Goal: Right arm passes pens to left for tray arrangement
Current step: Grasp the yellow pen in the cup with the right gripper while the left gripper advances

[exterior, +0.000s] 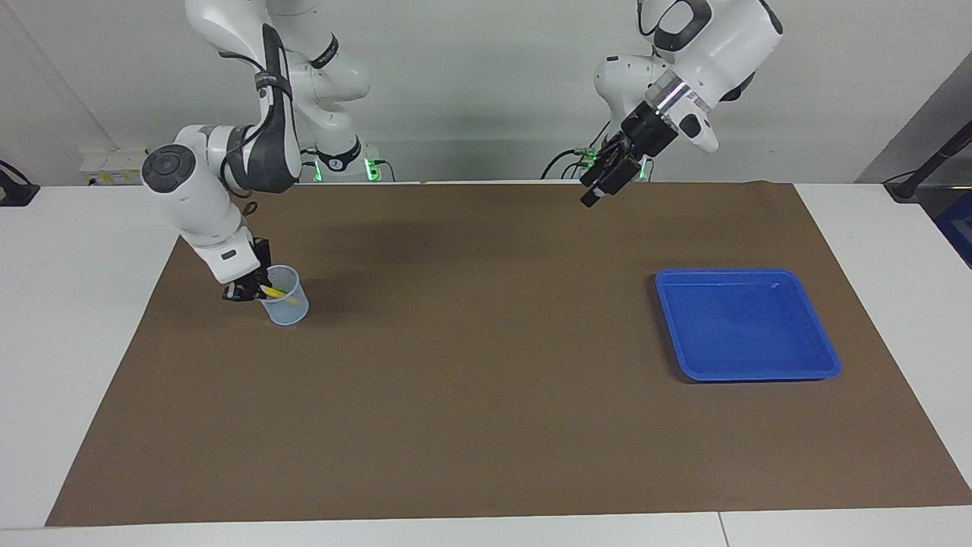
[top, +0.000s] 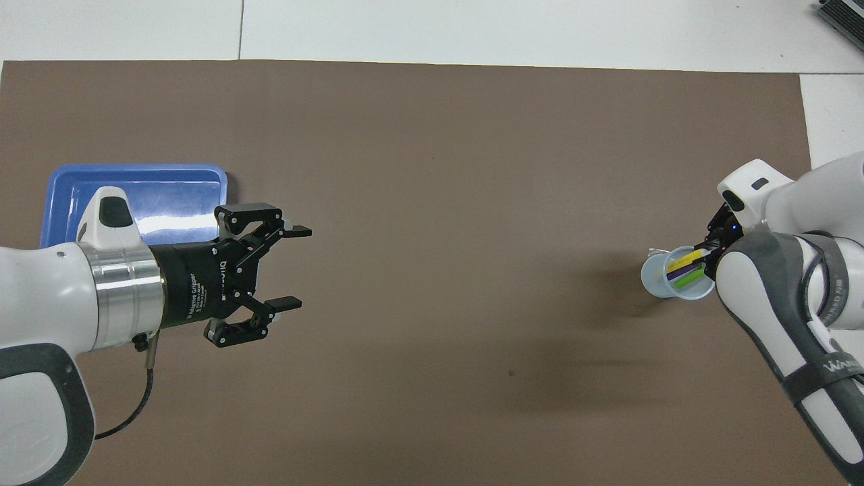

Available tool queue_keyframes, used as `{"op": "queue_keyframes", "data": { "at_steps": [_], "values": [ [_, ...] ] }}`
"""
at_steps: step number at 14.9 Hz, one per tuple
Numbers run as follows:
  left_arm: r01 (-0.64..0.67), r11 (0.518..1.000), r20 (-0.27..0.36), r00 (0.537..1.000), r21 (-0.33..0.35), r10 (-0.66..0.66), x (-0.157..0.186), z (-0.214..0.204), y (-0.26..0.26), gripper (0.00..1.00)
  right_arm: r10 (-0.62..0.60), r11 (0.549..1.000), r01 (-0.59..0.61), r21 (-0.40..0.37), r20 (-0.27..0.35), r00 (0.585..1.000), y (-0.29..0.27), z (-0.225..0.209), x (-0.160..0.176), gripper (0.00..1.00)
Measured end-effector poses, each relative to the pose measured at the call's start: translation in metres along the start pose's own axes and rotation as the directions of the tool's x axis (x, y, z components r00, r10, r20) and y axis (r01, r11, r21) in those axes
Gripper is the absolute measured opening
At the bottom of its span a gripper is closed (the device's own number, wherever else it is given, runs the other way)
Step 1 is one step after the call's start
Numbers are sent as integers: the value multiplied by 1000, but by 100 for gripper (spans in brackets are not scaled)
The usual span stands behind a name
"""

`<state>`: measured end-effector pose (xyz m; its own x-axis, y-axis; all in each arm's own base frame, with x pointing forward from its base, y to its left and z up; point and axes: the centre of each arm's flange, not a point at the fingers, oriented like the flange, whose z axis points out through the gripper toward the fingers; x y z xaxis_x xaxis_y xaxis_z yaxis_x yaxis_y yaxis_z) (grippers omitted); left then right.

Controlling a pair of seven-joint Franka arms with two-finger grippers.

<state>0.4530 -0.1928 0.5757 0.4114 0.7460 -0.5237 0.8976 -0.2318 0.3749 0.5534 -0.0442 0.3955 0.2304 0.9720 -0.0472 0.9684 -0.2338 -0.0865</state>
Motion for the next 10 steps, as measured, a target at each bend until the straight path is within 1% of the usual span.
{"op": "queue_keyframes", "data": {
  "at_steps": [1,2,4,6,7,10],
  "values": [
    [10,1000,1,1000,1,-10,0,0,0,90,4,1000,-4,5,1,1000,-1,-1,1,21],
    [15,1000,3,1000,7,-15,0,1,-1,90,9,1000,-9,9,2,1000,-1,-3,2,20],
    [20,999,15,1000,39,-20,-1,3,-5,90,27,999,-27,25,5,1000,-2,-7,4,19],
    [21,998,19,1000,51,-22,-2,4,-6,93,51,998,-51,42,9,999,-2,-21,6,19],
    [28,999,21,999,44,-29,-2,3,-5,90,61,997,-62,50,10,998,-2,-33,10,19],
    [92,996,72,993,-21,-91,-3,-2,1,92,99,992,-100,81,23,995,-17,-84,28,19]
  ]
}}
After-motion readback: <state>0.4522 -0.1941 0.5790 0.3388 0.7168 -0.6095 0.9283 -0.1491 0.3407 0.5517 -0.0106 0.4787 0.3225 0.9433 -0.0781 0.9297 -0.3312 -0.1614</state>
